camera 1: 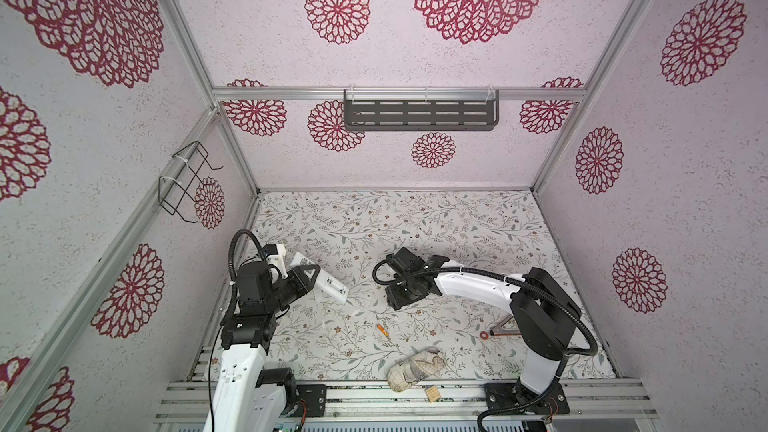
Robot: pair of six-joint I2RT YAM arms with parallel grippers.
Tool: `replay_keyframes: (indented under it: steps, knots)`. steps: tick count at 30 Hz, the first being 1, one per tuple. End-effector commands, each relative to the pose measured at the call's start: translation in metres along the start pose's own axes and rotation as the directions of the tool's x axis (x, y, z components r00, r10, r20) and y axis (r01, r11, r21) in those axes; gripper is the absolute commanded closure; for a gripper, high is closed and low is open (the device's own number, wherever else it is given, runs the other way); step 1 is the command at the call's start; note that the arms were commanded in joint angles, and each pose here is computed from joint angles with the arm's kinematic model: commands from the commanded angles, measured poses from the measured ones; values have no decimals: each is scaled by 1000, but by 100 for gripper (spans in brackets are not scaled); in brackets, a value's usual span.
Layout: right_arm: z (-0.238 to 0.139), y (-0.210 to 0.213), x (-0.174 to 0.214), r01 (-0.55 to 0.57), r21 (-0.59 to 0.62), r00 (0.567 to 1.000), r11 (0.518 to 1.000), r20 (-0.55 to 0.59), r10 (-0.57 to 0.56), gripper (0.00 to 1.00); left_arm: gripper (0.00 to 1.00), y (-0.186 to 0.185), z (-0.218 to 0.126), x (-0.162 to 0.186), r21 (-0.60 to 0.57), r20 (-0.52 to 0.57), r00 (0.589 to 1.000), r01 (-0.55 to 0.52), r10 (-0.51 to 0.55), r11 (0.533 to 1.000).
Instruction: Load the batteries into the remote control
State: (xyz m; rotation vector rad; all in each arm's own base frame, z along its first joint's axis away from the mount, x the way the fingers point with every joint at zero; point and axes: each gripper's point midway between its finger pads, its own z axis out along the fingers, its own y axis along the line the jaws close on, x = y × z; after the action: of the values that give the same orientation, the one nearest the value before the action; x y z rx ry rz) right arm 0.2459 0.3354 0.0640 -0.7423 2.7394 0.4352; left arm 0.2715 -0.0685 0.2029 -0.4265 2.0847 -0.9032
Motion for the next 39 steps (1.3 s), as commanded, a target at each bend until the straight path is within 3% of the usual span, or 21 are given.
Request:
replay_keyframes:
  steps: [1, 4, 7, 11, 19, 23, 29, 39]
  knots:
    - [-13, 4, -12, 171, -42, 985, 984, 42, -169, 35, 100, -11, -4, -8, 29, 31, 999, -43, 42, 999]
    - [-18, 7, -5, 372, -90, 928, 924, 57, -368, 22, 100, -11, -4, -8, 32, 35, 998, -44, 43, 999]
    - [-16, -3, 8, 517, -80, 855, 852, 0, -519, 11, 100, -11, -5, -8, 30, 36, 998, -44, 43, 999]
    - [-6, -29, 9, 652, -2, 756, 758, -69, -651, 10, 100, -10, -6, -10, 23, 45, 998, -43, 42, 999]
    - [9, -35, -8, 807, -28, 589, 590, -25, -808, 11, 100, -11, -7, -10, 31, 48, 998, -42, 41, 999]
    - [21, -38, -8, 828, -79, 551, 555, -63, -832, 17, 100, -13, -9, -11, 36, 53, 998, -47, 45, 998]
    - [27, -26, -16, 850, -121, 513, 513, -31, -858, 22, 100, -14, -10, -11, 40, 57, 997, -50, 47, 998]
    - [36, -18, -6, 856, -181, 483, 485, -55, -874, 40, 100, -15, -10, -11, 42, 59, 997, -51, 49, 998]
